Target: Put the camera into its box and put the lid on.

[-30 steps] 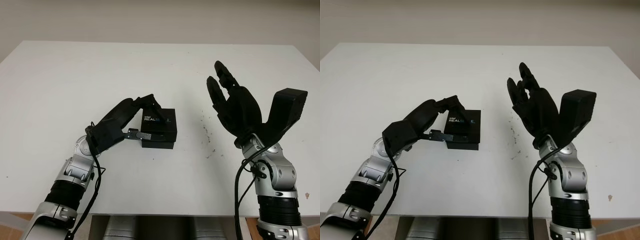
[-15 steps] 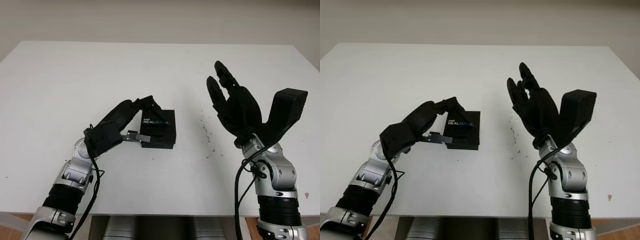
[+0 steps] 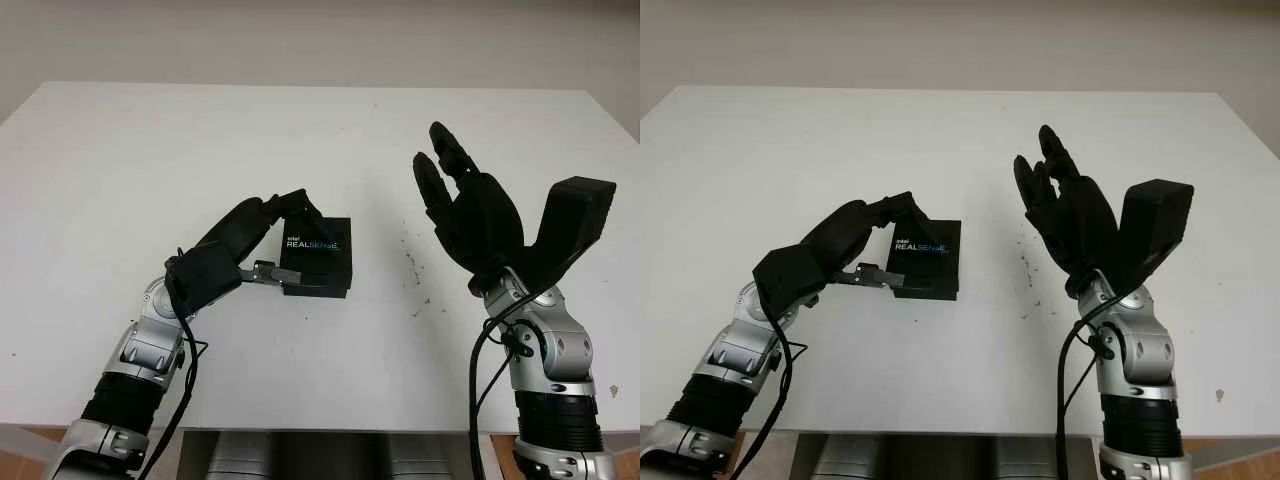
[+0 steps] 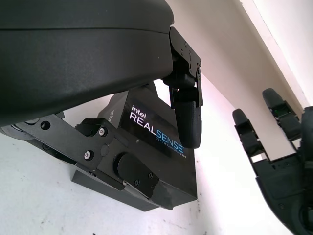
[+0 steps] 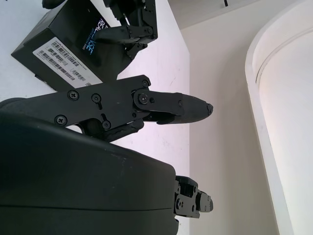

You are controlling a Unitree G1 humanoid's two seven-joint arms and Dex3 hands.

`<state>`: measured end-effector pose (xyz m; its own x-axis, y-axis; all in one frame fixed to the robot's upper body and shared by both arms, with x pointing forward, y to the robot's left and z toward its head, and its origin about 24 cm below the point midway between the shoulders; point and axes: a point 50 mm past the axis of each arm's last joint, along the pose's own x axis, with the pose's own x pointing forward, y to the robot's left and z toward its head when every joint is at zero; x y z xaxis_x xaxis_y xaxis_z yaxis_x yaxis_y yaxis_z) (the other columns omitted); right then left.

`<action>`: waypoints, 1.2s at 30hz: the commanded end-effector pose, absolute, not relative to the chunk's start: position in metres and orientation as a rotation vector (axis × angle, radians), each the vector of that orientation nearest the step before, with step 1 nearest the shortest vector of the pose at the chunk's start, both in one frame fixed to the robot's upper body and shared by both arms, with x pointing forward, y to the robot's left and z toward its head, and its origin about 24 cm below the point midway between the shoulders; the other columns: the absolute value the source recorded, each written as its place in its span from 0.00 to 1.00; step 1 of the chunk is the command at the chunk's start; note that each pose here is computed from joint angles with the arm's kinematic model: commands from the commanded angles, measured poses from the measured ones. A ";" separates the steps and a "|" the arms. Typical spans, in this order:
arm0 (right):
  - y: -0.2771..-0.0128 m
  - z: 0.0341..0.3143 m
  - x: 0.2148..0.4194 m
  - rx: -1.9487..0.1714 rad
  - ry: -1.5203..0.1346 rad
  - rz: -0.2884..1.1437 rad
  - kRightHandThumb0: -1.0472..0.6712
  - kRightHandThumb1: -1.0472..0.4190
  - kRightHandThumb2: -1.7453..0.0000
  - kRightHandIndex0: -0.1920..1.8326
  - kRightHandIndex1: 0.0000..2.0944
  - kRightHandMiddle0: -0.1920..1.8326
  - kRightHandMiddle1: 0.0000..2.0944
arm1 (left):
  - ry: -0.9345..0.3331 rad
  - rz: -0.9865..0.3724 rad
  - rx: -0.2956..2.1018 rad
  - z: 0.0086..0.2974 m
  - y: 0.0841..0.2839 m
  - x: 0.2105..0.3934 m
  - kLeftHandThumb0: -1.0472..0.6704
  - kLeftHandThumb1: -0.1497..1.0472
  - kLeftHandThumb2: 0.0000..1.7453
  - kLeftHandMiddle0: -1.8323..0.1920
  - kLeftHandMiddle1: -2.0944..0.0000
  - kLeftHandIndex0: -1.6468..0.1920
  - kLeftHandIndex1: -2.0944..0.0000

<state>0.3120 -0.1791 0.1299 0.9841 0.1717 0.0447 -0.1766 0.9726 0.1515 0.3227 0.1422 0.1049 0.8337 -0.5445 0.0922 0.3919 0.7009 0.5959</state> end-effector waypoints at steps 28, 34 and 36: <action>-0.178 0.133 0.311 0.176 -0.042 0.171 0.33 0.00 0.78 0.01 0.03 0.07 0.04 | -0.181 -0.500 1.286 0.093 0.138 0.321 0.20 1.00 0.25 0.97 0.98 0.92 0.99; -0.177 0.132 0.311 0.180 -0.034 0.156 0.32 0.00 0.80 0.02 0.03 0.08 0.04 | -0.186 -0.429 0.924 0.105 0.147 0.323 0.22 1.00 0.25 0.95 0.97 0.90 0.97; -0.177 0.131 0.311 0.183 -0.032 0.154 0.32 0.00 0.81 0.02 0.03 0.08 0.04 | -0.203 -0.382 0.786 0.112 0.151 0.323 0.24 1.00 0.23 0.92 0.96 0.89 0.97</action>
